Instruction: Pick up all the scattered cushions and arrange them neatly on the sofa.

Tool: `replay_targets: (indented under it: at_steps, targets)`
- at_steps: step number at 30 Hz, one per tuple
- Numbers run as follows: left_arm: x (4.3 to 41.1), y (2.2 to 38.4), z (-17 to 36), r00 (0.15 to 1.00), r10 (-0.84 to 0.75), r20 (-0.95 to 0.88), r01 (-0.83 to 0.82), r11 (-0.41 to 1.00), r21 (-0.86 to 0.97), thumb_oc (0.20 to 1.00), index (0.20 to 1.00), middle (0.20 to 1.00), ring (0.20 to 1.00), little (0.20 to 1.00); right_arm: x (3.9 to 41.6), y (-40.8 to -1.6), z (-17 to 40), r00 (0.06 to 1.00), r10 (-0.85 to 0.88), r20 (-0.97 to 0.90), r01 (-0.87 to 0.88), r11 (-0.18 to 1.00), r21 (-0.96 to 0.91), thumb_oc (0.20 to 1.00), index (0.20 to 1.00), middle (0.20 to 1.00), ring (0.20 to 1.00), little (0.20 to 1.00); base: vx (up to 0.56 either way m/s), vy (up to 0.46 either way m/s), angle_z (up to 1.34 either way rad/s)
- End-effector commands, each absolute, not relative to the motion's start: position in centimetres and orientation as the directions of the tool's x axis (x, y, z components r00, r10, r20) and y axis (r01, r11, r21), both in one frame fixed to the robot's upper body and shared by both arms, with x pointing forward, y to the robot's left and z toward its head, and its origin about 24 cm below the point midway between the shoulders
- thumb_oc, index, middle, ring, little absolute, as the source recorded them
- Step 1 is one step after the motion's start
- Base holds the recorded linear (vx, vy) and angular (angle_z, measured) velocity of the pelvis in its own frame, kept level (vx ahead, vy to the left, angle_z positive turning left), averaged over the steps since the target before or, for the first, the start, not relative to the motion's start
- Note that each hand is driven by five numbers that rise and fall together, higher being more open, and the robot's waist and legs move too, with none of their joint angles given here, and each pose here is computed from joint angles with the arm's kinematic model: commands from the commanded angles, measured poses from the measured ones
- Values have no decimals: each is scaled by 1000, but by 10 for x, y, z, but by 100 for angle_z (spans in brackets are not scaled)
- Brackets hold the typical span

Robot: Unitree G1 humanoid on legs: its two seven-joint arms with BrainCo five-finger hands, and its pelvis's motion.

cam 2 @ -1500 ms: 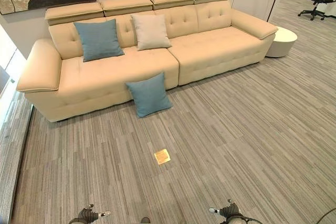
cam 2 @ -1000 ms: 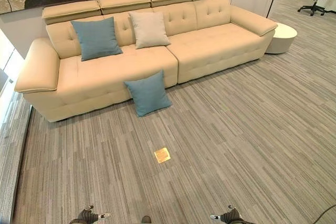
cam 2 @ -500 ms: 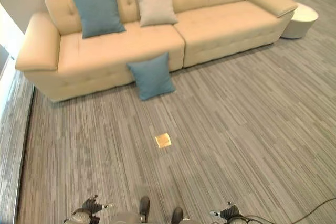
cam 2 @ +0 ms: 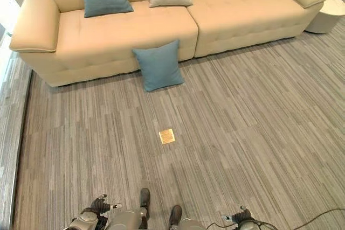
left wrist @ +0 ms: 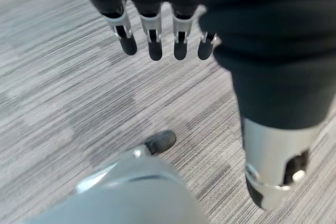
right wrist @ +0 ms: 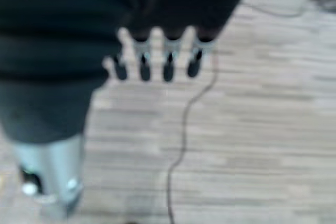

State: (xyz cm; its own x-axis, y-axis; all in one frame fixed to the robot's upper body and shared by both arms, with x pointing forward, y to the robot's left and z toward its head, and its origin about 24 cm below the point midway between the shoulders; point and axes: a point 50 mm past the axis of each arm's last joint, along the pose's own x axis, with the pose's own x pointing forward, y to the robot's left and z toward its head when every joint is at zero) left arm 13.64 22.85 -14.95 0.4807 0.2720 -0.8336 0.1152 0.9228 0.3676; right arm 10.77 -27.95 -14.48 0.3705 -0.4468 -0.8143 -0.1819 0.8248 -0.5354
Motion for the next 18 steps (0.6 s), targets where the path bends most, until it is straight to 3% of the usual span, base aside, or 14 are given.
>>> replay_targets:
  at_steps: [1, 7, 18]
  targets:
    - [151, 240, -141, 521, 303, -798, 103, 906, 411, 1000, 1000, 1000, 1000, 1000, 110, -291, -140, 387, -462, -798, -201, 802, -563, 1000, 1000, 1000, 1000, 1000, 226, 348, -22]
    - [151, 246, -139, 523, 308, -795, 95, 906, 413, 1000, 1000, 1000, 1000, 1000, 120, -296, -134, 428, -459, -779, -223, 781, -583, 1000, 1000, 1000, 1000, 1000, 212, 251, -8]
    - [150, 236, -143, 521, 280, -806, 110, 915, 388, 1000, 1000, 1000, 1000, 1000, 110, -290, -139, 421, -429, -799, -269, 783, -562, 1000, 1000, 1000, 1000, 1000, 287, -63, -3]
